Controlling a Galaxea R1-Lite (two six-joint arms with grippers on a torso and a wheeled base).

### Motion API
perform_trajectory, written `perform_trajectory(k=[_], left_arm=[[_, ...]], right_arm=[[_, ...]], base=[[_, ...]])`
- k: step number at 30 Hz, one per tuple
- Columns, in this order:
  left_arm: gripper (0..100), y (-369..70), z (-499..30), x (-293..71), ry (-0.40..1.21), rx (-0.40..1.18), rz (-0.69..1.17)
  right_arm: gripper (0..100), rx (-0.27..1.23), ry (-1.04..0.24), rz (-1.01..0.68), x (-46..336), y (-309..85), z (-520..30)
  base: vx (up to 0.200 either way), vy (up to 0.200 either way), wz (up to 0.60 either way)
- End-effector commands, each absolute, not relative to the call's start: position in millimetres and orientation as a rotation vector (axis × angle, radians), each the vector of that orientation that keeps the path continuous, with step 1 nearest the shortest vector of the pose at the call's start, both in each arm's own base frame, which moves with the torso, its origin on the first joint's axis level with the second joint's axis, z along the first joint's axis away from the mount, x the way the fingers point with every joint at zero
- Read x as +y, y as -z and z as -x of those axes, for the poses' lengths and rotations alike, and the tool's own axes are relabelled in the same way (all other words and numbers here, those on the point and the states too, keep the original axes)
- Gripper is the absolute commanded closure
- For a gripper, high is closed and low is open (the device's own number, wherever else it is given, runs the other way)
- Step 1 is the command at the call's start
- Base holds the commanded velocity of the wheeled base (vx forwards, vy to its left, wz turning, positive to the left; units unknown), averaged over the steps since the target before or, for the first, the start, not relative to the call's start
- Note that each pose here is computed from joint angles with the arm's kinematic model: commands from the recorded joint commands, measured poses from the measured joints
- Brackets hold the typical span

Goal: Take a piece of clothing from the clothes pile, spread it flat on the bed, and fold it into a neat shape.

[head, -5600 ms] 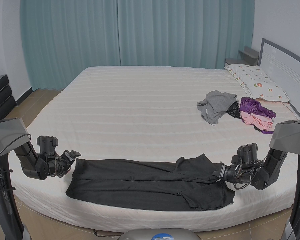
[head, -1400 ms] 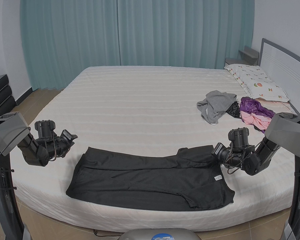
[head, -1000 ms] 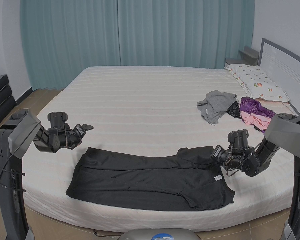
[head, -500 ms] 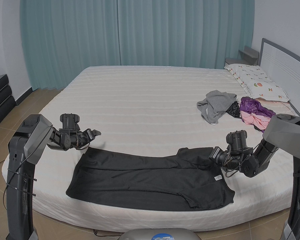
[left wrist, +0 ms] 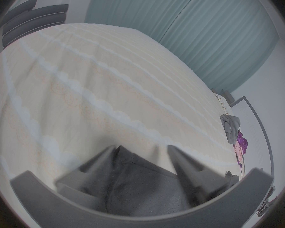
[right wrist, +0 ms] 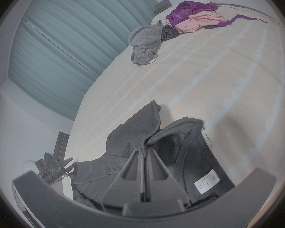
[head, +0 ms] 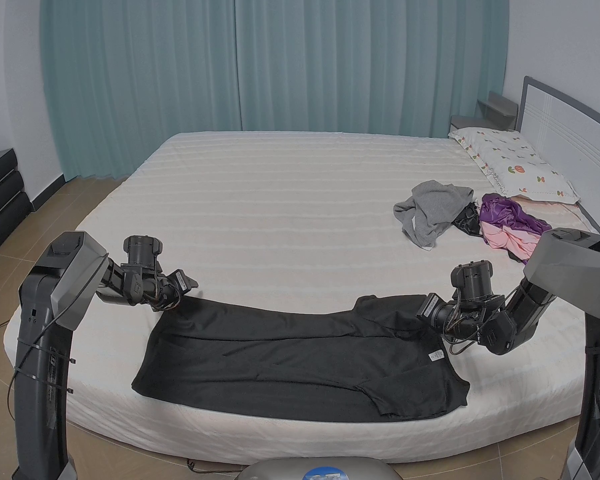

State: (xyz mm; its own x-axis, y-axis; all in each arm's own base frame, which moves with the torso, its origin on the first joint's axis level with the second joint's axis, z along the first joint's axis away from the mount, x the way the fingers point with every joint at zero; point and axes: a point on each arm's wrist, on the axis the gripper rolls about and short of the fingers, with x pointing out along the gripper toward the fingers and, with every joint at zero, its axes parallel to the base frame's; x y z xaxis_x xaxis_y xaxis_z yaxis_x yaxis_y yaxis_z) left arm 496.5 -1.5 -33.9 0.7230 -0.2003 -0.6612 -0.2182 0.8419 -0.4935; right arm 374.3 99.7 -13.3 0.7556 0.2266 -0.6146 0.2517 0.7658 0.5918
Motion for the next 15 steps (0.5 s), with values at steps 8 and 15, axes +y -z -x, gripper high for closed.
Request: perform_trajectory(k=[8, 15], left_arm=[[100, -1, -493, 15, -0.05, 0.737, 0.638], [100, -29, -489, 27, -0.076, 0.683, 0.702]], right_arm=[[100, 0.724, 0.017, -0.718, 97, 12, -375], [100, 0.706, -0.001, -0.73, 96, 8, -379]], base=[[0.0, 0.0, 0.0], [0.0, 0.0, 0.0]])
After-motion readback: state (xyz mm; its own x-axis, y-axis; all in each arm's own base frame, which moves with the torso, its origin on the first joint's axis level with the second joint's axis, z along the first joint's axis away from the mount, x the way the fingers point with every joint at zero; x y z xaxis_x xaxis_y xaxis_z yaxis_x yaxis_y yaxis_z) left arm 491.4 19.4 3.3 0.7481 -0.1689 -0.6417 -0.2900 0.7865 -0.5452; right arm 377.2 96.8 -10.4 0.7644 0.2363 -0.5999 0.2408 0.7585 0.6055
